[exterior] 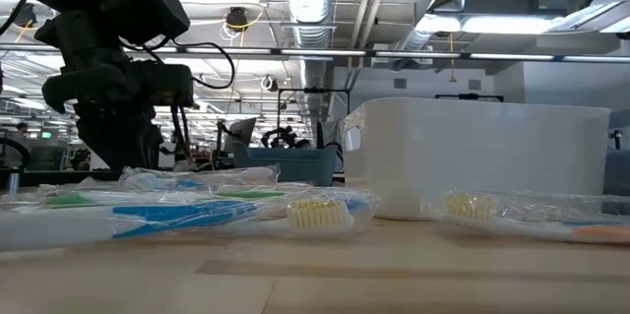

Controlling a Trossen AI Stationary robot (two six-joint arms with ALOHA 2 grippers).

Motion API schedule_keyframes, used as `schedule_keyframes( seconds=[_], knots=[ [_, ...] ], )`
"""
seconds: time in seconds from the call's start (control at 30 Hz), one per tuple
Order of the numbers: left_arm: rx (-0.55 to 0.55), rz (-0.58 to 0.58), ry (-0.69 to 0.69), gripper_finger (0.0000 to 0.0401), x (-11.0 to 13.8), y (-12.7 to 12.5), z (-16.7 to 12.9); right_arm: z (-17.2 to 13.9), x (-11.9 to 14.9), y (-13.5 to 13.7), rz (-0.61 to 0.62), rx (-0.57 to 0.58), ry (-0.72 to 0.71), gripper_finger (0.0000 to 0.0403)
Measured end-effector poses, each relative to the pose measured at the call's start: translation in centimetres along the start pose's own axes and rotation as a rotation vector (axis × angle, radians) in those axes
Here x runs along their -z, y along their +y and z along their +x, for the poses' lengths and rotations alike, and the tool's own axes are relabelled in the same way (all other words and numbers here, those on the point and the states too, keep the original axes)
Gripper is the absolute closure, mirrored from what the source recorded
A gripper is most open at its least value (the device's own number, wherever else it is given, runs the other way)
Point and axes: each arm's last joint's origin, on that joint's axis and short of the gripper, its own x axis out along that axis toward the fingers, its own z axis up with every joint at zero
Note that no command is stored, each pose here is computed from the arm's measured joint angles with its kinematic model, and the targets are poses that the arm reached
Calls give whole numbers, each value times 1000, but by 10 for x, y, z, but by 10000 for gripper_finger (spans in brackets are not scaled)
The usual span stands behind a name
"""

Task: Pick & Place Toothbrushes
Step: Put the orange toothbrush into the black bin

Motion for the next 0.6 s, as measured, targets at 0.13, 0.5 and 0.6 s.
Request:
schedule_keyframes(
  seconds=[0.13,0.5,0.6],
  knots=[
    [12,-17,21,374,1,-1,-4,11,-2,5,-15,-5,28,198],
    [72,-78,-85,387,-12,-7,-42,64,-14,19,-86,-15,144,198],
    [93,-87,-112,387,-17,-9,-52,81,-18,20,-111,-36,172,198]
  ],
)
